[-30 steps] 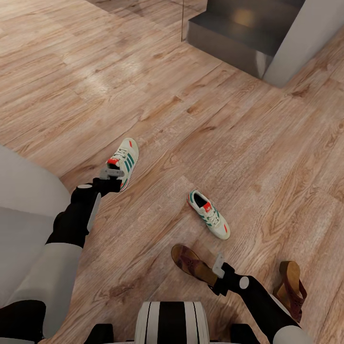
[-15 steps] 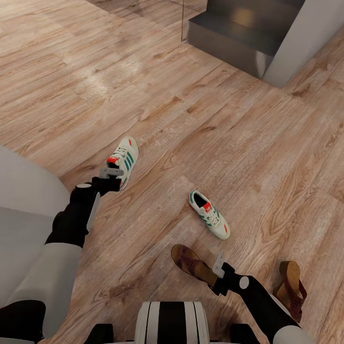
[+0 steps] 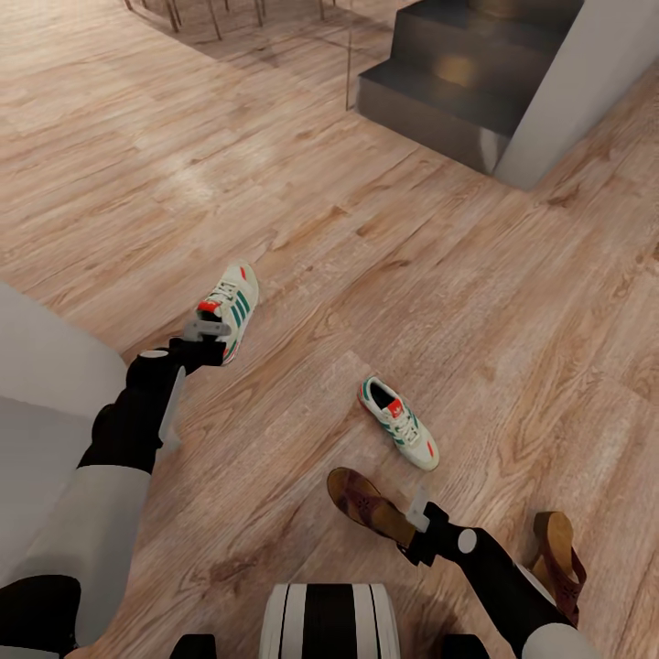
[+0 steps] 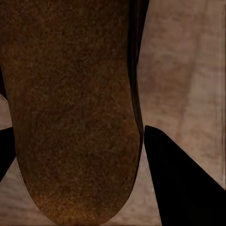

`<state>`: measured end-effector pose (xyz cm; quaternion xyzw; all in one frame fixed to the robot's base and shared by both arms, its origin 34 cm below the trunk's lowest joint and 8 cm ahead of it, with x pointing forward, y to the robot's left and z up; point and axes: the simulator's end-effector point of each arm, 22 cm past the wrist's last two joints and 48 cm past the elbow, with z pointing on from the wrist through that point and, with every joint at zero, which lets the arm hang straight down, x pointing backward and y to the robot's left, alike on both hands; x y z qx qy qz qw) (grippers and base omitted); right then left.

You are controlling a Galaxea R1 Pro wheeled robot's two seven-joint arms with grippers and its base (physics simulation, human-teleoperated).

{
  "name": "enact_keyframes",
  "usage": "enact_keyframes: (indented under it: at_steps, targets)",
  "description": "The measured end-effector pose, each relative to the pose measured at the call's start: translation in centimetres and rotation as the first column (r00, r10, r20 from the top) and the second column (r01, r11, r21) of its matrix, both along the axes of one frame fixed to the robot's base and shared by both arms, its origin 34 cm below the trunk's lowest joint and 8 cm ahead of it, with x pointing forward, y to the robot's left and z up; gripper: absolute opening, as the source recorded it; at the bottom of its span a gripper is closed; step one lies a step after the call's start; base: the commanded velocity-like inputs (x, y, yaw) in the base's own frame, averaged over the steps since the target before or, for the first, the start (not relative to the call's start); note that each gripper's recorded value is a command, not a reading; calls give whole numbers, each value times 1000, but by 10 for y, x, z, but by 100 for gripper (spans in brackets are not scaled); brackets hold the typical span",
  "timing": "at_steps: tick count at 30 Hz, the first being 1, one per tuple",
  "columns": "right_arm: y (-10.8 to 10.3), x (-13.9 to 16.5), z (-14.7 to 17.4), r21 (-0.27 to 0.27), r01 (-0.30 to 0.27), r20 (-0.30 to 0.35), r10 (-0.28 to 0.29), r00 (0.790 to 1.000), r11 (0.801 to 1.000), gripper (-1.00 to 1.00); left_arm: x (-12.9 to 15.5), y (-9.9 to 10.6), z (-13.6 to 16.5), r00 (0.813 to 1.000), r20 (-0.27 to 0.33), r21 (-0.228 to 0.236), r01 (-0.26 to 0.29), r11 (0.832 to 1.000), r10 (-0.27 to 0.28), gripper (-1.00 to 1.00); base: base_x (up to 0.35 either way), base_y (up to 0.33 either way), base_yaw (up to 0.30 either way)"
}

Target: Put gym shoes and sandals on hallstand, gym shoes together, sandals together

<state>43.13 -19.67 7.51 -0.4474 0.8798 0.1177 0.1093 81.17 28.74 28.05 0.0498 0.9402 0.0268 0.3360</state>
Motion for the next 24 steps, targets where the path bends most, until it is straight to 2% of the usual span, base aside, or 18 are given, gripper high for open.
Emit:
enact_keyframes:
  at_steps: [3,8,9,10,11,12,14,16,18,20,21,23,24]
  targets:
    - [4,15,9,9,0,35,0,999,1000,-100,3,0,9,1000,12,0,0,1000,0,-100,0,0,0]
    - [28,72,43,55,3,171,-13,985,998,-100,6,1,25,1000,31,4,0,1000,0,-100,0,0,0]
    - [39,85,53,76,9,201,-24,979,997,-100,7,2,28,999,35,6,-1,1000,1,-100,0,0,0]
    - [61,102,69,117,18,241,-46,969,993,-100,8,5,31,999,39,14,-2,1000,1,-100,0,0,0]
    - [69,109,76,131,19,257,-53,965,991,-100,8,6,34,999,42,16,-2,1000,2,-100,0,0,0]
    - [92,124,92,177,30,288,-81,954,984,-100,8,11,36,999,44,28,-3,1000,2,-100,0,0,0]
    - [118,148,120,231,36,343,-116,932,972,-100,7,17,40,999,47,39,-9,999,7,-100,0,0,0]
    - [128,167,143,255,35,391,-135,911,966,-100,5,25,44,999,50,49,-15,999,12,-100,0,0,0]
    - [133,187,168,281,44,433,-167,886,959,-100,3,40,50,998,53,75,-23,997,19,-100,0,0,0]
    - [127,207,190,332,104,457,-256,852,938,-100,3,59,57,997,64,96,-39,995,33,-100,0,0,0]
    - [118,218,200,354,146,468,-310,827,924,-100,3,66,62,996,72,100,-50,994,43,-100,0,0,0]
    - [85,247,226,411,264,497,-457,738,873,-100,2,86,69,992,88,90,-94,991,86,-100,0,0,0]
    - [76,254,233,425,291,504,-491,710,857,-100,0,90,70,991,91,82,-105,991,98,-100,0,0,0]
